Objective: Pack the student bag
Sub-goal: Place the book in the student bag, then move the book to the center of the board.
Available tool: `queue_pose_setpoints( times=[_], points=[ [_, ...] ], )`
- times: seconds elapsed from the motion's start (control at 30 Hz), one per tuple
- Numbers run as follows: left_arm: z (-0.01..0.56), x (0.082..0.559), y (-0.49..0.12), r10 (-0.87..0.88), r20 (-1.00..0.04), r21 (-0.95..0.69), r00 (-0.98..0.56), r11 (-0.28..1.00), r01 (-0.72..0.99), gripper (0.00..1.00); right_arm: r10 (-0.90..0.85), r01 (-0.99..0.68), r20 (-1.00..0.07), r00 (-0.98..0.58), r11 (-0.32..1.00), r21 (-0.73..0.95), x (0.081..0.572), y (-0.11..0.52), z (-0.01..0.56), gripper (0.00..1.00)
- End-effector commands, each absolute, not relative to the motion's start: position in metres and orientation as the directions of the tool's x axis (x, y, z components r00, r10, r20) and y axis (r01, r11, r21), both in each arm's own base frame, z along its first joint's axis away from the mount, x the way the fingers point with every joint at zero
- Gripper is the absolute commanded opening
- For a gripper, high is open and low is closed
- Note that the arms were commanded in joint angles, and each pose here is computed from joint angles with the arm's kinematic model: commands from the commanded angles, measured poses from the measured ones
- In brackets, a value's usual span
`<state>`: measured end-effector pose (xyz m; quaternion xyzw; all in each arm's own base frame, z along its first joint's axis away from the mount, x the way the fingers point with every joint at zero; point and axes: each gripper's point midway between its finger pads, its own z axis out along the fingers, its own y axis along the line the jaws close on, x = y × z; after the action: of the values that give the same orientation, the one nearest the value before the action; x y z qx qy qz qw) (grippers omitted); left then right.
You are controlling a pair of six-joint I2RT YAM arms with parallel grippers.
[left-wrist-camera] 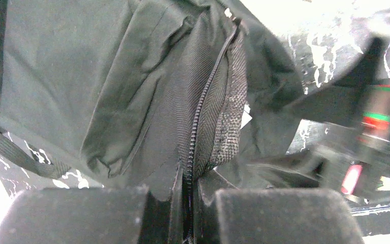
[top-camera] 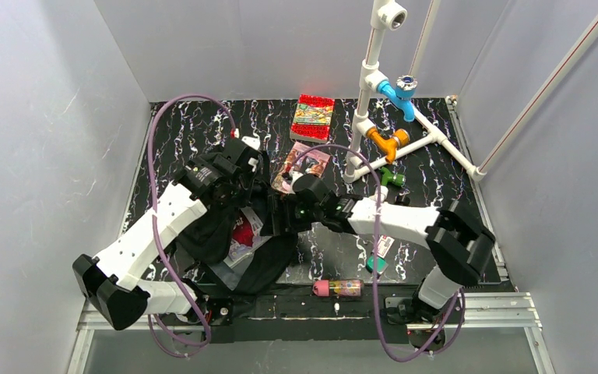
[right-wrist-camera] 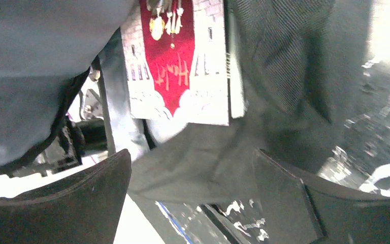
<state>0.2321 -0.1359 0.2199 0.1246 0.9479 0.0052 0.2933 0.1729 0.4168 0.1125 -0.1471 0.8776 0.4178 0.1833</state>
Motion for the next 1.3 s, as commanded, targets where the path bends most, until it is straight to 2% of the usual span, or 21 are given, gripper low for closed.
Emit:
queue_pose_setpoints(
  times=[0.0,0.17,0.27,0.3,0.4,0.43,0.47,0.53,0.6,0.67,0.83,1.0,1.1,1.2,1.27],
  points=[
    [0.197,0.219,-0.124,0.186,-0.532,0.084,-0.826,0.982,0.167,0.00,-0.229,-0.543,-0.574,-0.786,0.699,0.465,0.177,0.368,0.129,0.95],
    [0.143,0.177,-0.148,0.135,-0.395,-0.117,-0.909,0.974,0.195,0.00,-0.312,-0.549,-0.703,-0.639,0.825,0.134,0.215,0.309,0.143,0.92],
    [0.132,0.155,-0.163,0.145,-0.311,-0.225,-0.939,0.949,0.221,0.00,-0.372,-0.516,-0.719,-0.587,0.856,-0.022,0.242,0.292,0.149,0.89],
    [0.132,0.151,-0.164,0.152,-0.293,-0.239,-0.944,0.944,0.226,0.04,-0.381,-0.508,-0.725,-0.573,0.860,-0.050,0.250,0.292,0.152,0.88],
    [0.145,0.152,-0.167,0.165,-0.311,-0.251,-0.936,0.936,0.249,0.62,-0.379,-0.456,-0.748,-0.545,0.882,-0.114,0.279,0.292,0.160,0.87],
    [0.154,0.156,-0.170,0.174,-0.339,-0.257,-0.925,0.928,0.269,0.78,-0.376,-0.431,-0.761,-0.529,0.891,-0.140,0.289,0.292,0.166,0.86],
    [0.168,0.162,-0.179,0.186,-0.380,-0.292,-0.906,0.905,0.308,0.88,-0.380,-0.414,-0.772,-0.509,0.895,-0.168,0.298,0.293,0.172,0.85],
    [0.207,0.180,-0.208,0.177,-0.487,-0.406,-0.855,0.821,0.401,0.96,-0.398,-0.382,-0.799,-0.451,0.895,-0.230,0.316,0.296,0.185,0.84],
    [0.244,0.204,-0.229,0.107,-0.577,-0.496,-0.810,0.742,0.451,0.98,-0.415,-0.356,-0.808,-0.419,0.893,-0.275,0.331,0.301,0.196,0.84],
    [0.269,0.234,-0.236,0.008,-0.638,-0.532,-0.770,0.719,0.448,0.98,-0.419,-0.337,-0.810,-0.411,0.895,-0.292,0.344,0.304,0.198,0.84],
    [0.278,0.336,-0.207,-0.321,-0.644,-0.598,-0.694,0.778,0.194,0.98,-0.432,-0.288,-0.819,-0.378,0.895,-0.339,0.368,0.303,0.200,0.82],
    [0.243,0.432,-0.190,-0.499,-0.571,-0.671,-0.653,0.741,0.021,0.98,-0.358,-0.292,-0.844,-0.398,0.922,-0.253,0.397,0.310,0.191,0.78],
    [0.206,0.490,-0.174,-0.543,-0.588,-0.648,-0.600,0.760,-0.052,0.97,-0.338,-0.292,-0.872,-0.353,0.926,-0.240,0.410,0.321,0.188,0.77],
    [0.181,0.541,-0.184,-0.544,-0.596,-0.661,-0.591,0.750,-0.025,0.96,-0.339,-0.266,-0.879,-0.336,0.929,-0.257,0.430,0.323,0.179,0.76],
    [0.162,0.561,-0.196,-0.510,-0.565,-0.658,-0.649,0.753,-0.019,0.94,-0.350,-0.253,-0.871,-0.344,0.928,-0.273,0.448,0.324,0.172,0.71]
  ],
)
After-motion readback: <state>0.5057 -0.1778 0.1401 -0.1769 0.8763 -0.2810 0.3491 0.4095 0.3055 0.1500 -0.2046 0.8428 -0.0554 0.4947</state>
